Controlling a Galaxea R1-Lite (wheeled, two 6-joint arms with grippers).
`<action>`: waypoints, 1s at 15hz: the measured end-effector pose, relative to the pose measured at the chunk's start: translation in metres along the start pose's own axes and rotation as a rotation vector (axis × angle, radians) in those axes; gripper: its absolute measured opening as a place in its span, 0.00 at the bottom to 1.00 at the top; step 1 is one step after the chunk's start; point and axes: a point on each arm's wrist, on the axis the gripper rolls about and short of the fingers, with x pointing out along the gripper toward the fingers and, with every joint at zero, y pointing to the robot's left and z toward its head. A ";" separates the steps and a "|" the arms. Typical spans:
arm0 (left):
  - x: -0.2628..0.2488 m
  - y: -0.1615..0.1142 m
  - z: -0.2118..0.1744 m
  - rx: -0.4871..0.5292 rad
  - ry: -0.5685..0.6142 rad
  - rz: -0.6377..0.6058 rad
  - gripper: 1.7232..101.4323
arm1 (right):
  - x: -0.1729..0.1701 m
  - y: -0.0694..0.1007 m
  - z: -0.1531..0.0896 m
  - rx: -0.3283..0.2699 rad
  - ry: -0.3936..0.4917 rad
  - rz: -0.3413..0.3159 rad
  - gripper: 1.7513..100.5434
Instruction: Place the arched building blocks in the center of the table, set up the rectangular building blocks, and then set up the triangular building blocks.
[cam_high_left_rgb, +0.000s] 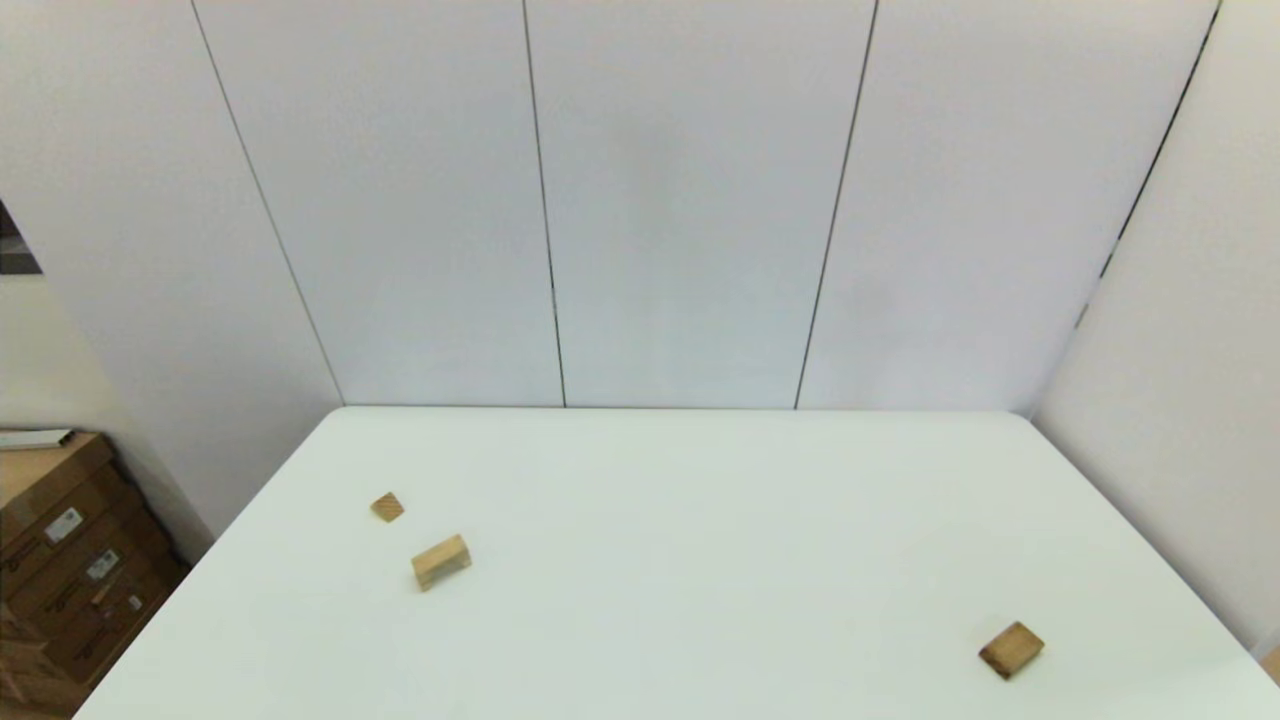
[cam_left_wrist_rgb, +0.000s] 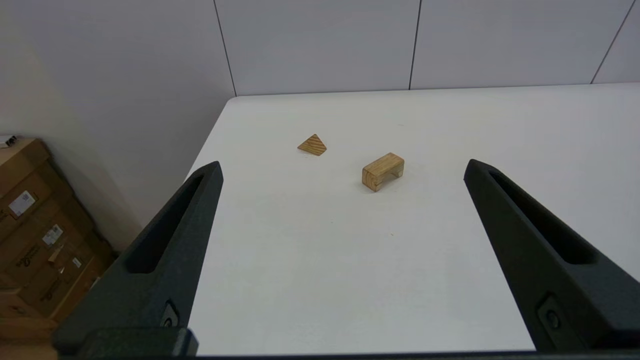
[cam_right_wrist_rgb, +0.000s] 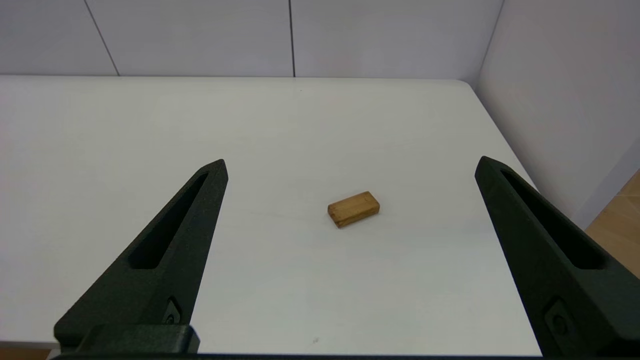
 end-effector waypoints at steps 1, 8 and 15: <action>0.000 0.000 0.000 0.000 0.000 0.000 0.96 | 0.000 0.000 0.000 0.000 0.000 0.000 0.97; 0.000 0.000 0.000 -0.014 0.000 -0.001 0.96 | 0.000 0.000 0.000 0.000 0.000 0.000 0.97; 0.000 0.000 0.000 -0.015 0.000 -0.001 0.96 | 0.000 0.000 0.000 0.000 0.000 0.000 0.97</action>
